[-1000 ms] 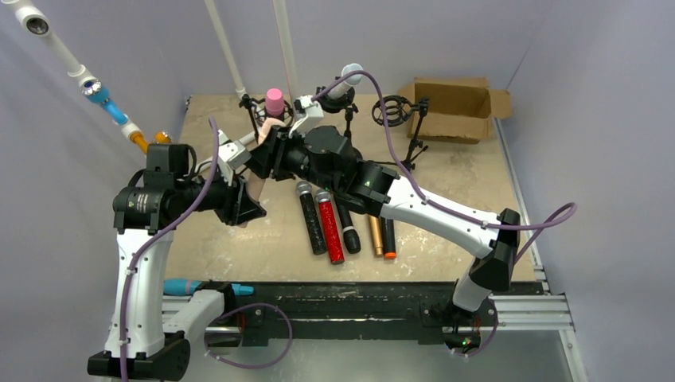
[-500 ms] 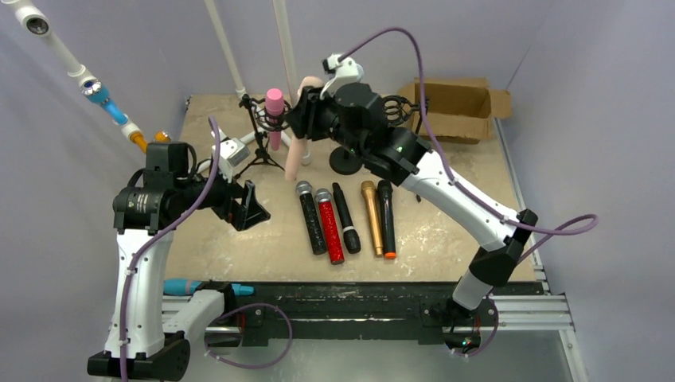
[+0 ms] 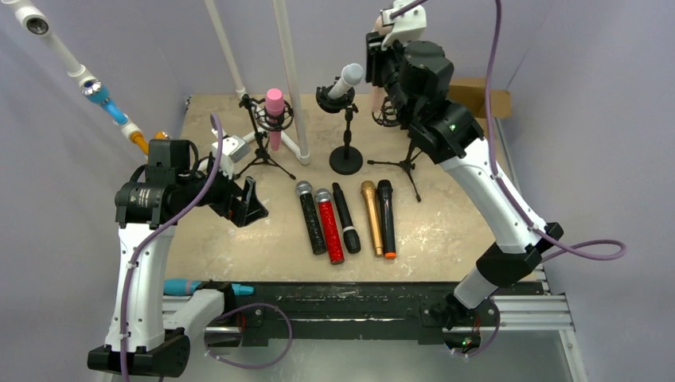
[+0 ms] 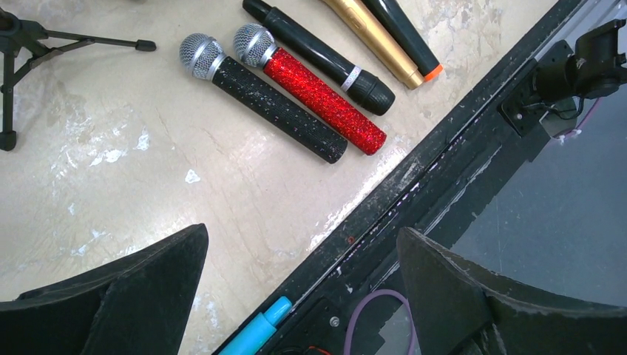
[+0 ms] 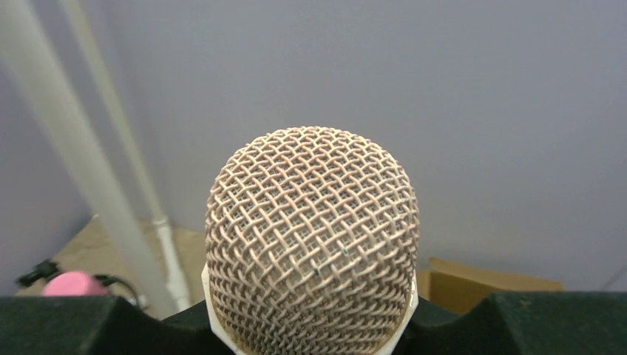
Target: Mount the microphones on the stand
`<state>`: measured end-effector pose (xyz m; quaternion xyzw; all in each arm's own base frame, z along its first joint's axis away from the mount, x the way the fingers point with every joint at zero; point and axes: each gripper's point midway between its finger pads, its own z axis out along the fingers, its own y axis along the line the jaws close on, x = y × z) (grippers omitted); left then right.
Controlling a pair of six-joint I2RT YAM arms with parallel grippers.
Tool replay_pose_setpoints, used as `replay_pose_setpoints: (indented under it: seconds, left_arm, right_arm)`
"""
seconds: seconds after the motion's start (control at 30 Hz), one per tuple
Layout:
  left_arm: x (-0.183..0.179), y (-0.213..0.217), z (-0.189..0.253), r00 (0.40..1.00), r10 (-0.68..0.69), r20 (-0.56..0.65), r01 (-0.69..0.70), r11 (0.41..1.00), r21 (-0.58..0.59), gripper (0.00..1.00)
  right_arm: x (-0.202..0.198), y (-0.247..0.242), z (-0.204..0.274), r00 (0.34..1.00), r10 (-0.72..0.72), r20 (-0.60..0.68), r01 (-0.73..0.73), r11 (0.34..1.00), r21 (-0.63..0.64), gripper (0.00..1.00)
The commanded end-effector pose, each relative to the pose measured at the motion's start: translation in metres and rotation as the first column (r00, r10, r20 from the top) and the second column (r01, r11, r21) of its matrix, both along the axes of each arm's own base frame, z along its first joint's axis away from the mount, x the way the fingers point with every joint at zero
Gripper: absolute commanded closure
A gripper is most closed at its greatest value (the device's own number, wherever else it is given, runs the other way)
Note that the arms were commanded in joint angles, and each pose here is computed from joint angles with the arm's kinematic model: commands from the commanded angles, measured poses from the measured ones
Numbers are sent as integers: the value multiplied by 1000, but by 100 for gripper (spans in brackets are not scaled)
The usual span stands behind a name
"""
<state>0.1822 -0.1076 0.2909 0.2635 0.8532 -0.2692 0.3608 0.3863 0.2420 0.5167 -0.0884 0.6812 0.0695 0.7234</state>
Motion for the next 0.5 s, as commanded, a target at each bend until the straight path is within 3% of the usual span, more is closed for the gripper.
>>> replay_pose_setpoints:
  seconds: [0.0, 0.47]
  left_arm:
    - [-1, 1, 8, 999, 6, 33, -6, 1000, 0, 0]
    - [-6, 5, -1, 999, -2, 32, 1, 1000, 31, 0]
  right_arm:
    - [14, -52, 37, 984, -145, 103, 147, 989, -10, 100]
    - [66, -47, -8, 984, -165, 71, 169, 984, -47, 100]
